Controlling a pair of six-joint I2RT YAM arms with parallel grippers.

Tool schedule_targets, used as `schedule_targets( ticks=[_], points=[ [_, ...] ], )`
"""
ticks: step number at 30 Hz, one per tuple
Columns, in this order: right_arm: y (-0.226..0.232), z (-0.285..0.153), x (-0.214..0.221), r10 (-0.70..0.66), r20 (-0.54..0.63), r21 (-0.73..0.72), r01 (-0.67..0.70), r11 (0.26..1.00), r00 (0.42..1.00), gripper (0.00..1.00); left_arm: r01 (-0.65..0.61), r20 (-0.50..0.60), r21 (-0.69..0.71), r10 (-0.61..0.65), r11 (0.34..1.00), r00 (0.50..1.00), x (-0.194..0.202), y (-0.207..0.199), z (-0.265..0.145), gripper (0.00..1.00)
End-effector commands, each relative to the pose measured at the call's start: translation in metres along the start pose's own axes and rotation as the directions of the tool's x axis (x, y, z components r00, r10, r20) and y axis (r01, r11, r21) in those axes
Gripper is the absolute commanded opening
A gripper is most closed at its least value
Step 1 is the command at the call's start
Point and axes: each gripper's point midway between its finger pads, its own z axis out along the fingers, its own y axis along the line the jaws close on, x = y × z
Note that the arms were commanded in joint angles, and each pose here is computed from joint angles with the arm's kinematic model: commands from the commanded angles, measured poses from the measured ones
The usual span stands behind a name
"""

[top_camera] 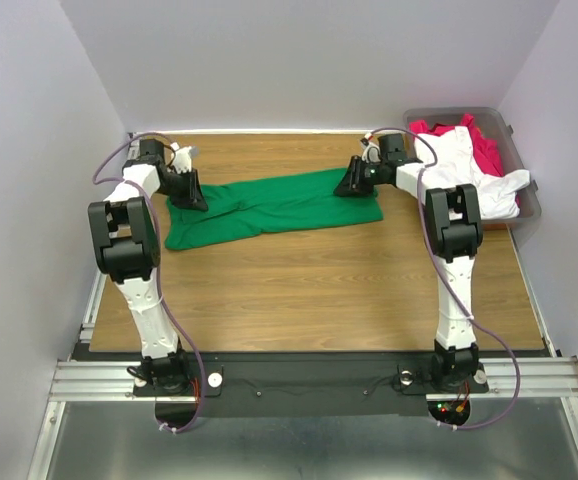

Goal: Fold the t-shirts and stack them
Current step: Fold the tshirt

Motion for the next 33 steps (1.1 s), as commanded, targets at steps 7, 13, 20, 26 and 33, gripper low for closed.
schedule_targets(
  ticks=[7,13,20,26,33],
  points=[
    [-0.02,-0.008,0.09,-0.052,-0.202,0.145,0.083,0.986,0.978,0.29,-0.023,-0.04,-0.175,0.016,0.984,0.999,-0.021,0.053,0.025,0.2],
    [0.059,-0.037,0.195,-0.127,-0.4,-0.019,0.13,0.991,0.908,0.28,-0.222,0.003,-0.233,0.229,0.947,0.973,-0.108,0.041,0.038,0.2],
    [0.142,-0.077,0.197,-0.323,-0.327,-0.256,0.246,0.935,0.888,0.34,-0.327,0.224,-0.161,0.357,0.931,0.907,-0.156,-0.038,-0.012,0.35],
    [0.116,-0.056,0.161,-0.386,-0.273,-0.112,0.369,0.922,0.881,0.35,-0.213,0.271,-0.111,0.236,0.971,0.933,-0.136,-0.06,-0.033,0.33],
    [0.078,-0.03,0.187,-0.309,-0.37,-0.055,0.312,0.949,0.876,0.27,-0.052,0.212,-0.219,0.1,0.974,0.972,-0.107,-0.025,-0.012,0.18]
  ],
)
